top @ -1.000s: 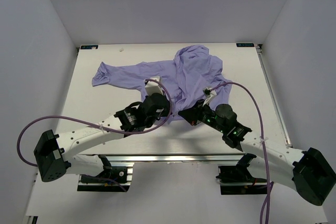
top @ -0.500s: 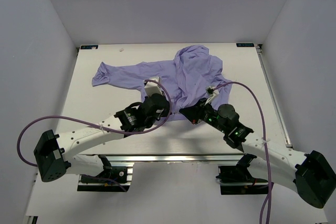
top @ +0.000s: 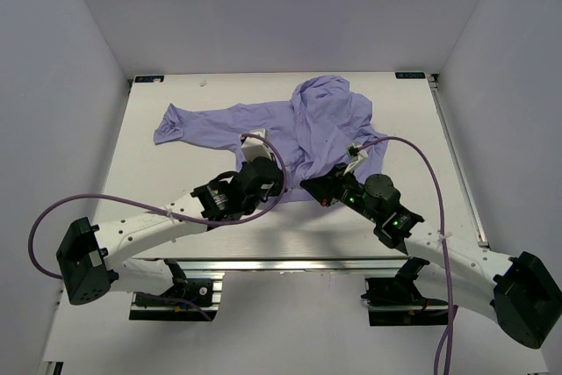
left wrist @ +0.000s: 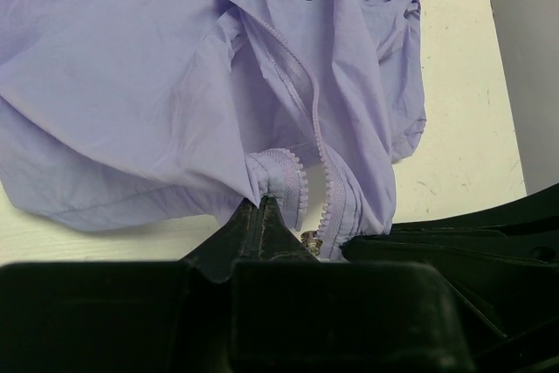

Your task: Zip up the jacket

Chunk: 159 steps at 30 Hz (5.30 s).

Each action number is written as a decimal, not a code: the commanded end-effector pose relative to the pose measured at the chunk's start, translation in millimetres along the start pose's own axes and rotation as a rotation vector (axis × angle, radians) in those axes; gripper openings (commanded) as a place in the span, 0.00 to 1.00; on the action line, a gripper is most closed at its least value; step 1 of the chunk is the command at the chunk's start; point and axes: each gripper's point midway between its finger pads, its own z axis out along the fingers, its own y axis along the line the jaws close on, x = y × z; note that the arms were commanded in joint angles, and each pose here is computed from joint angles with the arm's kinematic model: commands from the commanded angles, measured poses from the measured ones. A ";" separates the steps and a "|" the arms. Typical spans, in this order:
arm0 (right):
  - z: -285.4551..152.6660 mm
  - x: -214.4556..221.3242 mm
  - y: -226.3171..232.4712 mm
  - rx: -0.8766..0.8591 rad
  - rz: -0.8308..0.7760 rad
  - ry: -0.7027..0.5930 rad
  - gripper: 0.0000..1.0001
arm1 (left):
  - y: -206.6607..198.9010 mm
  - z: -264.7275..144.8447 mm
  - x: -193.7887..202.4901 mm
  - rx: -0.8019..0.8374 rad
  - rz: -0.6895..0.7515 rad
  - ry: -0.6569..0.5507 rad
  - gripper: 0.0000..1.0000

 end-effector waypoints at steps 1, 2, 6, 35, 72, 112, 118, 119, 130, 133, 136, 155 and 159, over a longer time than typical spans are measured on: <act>2.9 -21.6 14.2 -0.049 -0.007 -0.078 0.00 | -0.2 -5.6 -8.8 0.014 -0.024 -0.023 0.00; 3.3 -21.4 14.0 -0.049 -0.006 -0.076 0.00 | -0.4 -5.2 -8.6 0.014 -0.024 -0.023 0.00; 3.4 -20.8 13.7 -0.051 0.007 -0.080 0.00 | -1.2 -4.9 -8.7 0.015 -0.024 -0.022 0.00; 8.4 -23.5 8.1 -0.035 0.056 -0.118 0.00 | -2.2 -7.4 -8.5 0.028 -0.038 -0.020 0.00; 2.8 -10.0 16.3 -0.094 0.105 -0.108 0.00 | 2.8 -13.5 -12.6 0.015 -0.111 -0.040 0.00; 4.6 -26.7 29.8 -0.144 0.105 -0.162 0.00 | 1.1 -6.1 -3.1 0.015 -0.082 -0.011 0.00; 5.8 -30.7 33.4 -0.153 0.094 -0.167 0.00 | 0.8 -5.8 -3.7 0.015 -0.080 -0.013 0.00; 5.8 -30.7 33.4 -0.152 0.092 -0.166 0.00 | 0.9 -5.8 -3.7 0.015 -0.079 -0.013 0.00; 10.3 -31.2 30.4 -0.137 0.093 -0.166 0.00 | -0.4 -7.1 -5.9 0.024 -0.076 -0.020 0.00; 10.9 -31.8 30.9 -0.139 0.094 -0.170 0.00 | -0.7 -8.3 -6.3 0.031 -0.079 -0.022 0.00; 10.8 -34.1 31.6 -0.144 0.100 -0.183 0.00 | -1.1 -8.9 -5.6 0.038 -0.079 -0.020 0.00; 15.7 -41.5 26.9 -0.125 0.105 -0.225 0.00 | -11.8 -20.9 -3.4 0.169 -0.062 -0.022 0.00; 15.8 -43.9 26.8 -0.121 0.098 -0.234 0.00 | -17.1 -26.3 0.1 0.234 -0.035 -0.013 0.00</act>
